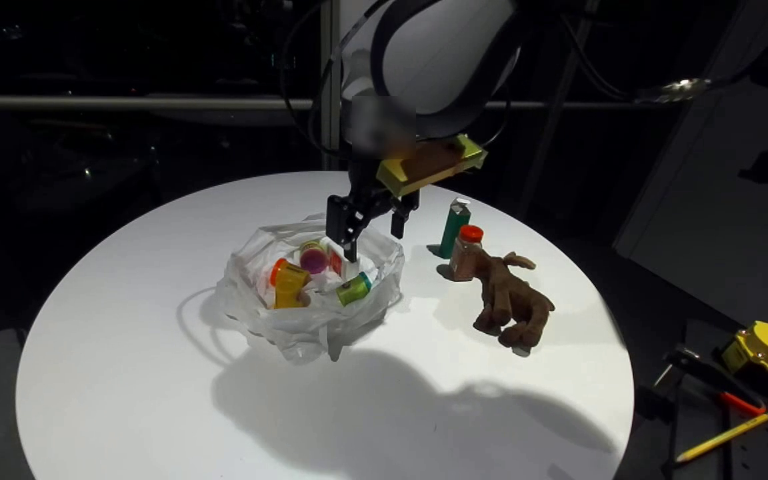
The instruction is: Remove the objects in the plastic and place them on the table
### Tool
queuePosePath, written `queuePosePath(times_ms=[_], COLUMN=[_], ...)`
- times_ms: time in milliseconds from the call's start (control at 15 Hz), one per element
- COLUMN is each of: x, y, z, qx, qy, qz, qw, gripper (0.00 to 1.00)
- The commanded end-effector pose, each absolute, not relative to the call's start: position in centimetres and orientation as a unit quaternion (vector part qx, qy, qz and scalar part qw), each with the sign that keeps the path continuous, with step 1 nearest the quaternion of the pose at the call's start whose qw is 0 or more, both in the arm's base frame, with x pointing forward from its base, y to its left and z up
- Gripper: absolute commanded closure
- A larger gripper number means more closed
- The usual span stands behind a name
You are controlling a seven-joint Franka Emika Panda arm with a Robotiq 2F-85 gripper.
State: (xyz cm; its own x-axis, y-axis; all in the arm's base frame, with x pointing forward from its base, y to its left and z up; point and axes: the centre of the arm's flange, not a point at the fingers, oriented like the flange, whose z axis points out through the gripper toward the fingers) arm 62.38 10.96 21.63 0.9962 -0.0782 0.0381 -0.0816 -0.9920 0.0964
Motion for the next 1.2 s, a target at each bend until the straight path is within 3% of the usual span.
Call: queuePosePath(times_ms=[0, 1133], x=[67.3, 74.7], y=[10.7, 7.0], z=[19.2, 13.1], qx=[1.0, 0.996], qy=[-0.014, -0.032], qz=[-0.002, 0.034], qw=[0.028, 0.078], gripper=[0.0, 0.0])
